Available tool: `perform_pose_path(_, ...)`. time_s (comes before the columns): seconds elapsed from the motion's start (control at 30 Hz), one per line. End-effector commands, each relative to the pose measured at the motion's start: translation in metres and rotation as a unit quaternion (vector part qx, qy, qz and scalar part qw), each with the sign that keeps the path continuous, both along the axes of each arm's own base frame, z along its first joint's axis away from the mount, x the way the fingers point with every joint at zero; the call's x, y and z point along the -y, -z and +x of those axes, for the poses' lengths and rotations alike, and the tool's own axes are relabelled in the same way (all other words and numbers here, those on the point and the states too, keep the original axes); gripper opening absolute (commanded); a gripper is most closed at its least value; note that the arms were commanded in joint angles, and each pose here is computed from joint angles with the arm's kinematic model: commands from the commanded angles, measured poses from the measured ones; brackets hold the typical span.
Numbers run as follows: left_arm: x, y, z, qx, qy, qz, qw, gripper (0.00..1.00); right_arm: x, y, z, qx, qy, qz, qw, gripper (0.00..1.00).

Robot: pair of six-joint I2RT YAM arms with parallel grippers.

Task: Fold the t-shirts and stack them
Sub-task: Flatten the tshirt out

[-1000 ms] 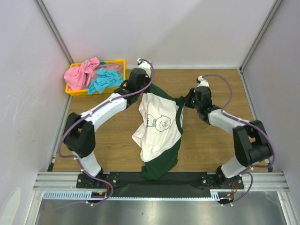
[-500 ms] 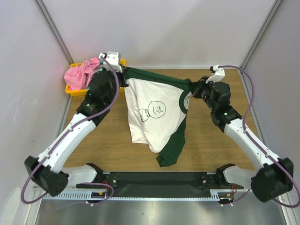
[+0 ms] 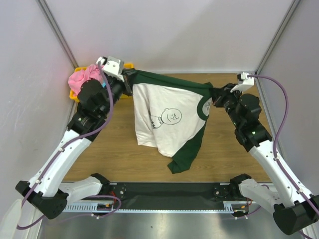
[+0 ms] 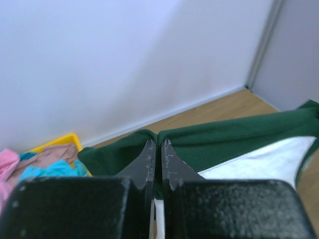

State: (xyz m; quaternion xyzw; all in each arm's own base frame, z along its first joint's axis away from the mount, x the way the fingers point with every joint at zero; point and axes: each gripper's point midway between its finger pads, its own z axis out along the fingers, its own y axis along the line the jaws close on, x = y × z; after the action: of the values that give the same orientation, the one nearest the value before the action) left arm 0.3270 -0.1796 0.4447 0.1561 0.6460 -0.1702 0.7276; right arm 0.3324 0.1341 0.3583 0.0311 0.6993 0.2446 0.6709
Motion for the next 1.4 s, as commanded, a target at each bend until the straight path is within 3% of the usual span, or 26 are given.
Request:
perform_pose_path(0.0,0.018,0.005,0.015,0.013,0.037,0.029,0.999,0.1,0.061,0.044,0.01,-0.077,0.162,-0.024,0.983,0.0)
perform_pose_path(0.1,0.036,0.045,0.036,-0.029,0.043,0.035,0.998,0.11,0.098,0.07,0.009,-0.126,0.235,-0.023,0.964,0.0)
perform_pose_path(0.27,0.075,0.137,0.075,-0.15,0.058,0.042,0.986,0.01,0.14,0.107,0.013,-0.167,0.274,-0.003,0.947,0.0)
perform_pose_path(0.5,0.119,0.218,0.112,-0.216,0.059,0.09,0.97,0.01,0.176,0.154,0.031,-0.203,0.315,-0.016,0.927,0.0)
perform_pose_path(0.57,0.123,0.219,0.123,-0.215,0.035,0.106,0.97,0.07,0.183,0.165,0.04,-0.213,0.32,-0.021,0.923,0.0)
perform_pose_path(0.67,0.123,0.236,0.134,-0.232,0.01,0.125,0.965,0.54,0.192,0.169,0.05,-0.218,0.328,-0.016,0.919,0.0)
perform_pose_path(0.7,0.119,0.235,0.136,-0.231,-0.005,0.126,0.965,0.8,0.195,0.18,0.053,-0.232,0.332,-0.019,0.914,0.0)
perform_pose_path(0.77,0.111,0.238,0.133,-0.238,-0.017,0.127,0.963,0.99,0.205,0.184,0.061,-0.239,0.34,-0.019,0.909,0.0)
perform_pose_path(0.9,0.074,0.245,0.115,-0.255,-0.072,0.15,0.952,1.0,0.222,0.194,0.07,-0.258,0.357,-0.012,0.898,0.0)
perform_pose_path(1.03,0.049,0.252,0.078,-0.295,-0.097,0.118,0.943,0.97,0.232,0.209,0.076,-0.282,0.361,-0.001,0.889,0.0)
perform_pose_path(1.07,0.041,0.281,0.057,-0.328,-0.095,0.11,0.933,0.95,0.234,0.218,0.077,-0.294,0.36,-0.001,0.886,0.0)
perform_pose_path(1.27,0.07,0.304,0.02,-0.361,-0.008,0.031,0.932,0.79,0.232,0.241,0.076,-0.322,0.349,-0.005,0.88,0.0)
perform_pose_path(1.37,0.088,0.312,0.014,-0.362,0.016,0.053,0.931,0.72,0.229,0.244,0.074,-0.33,0.341,-0.003,0.88,0.0)
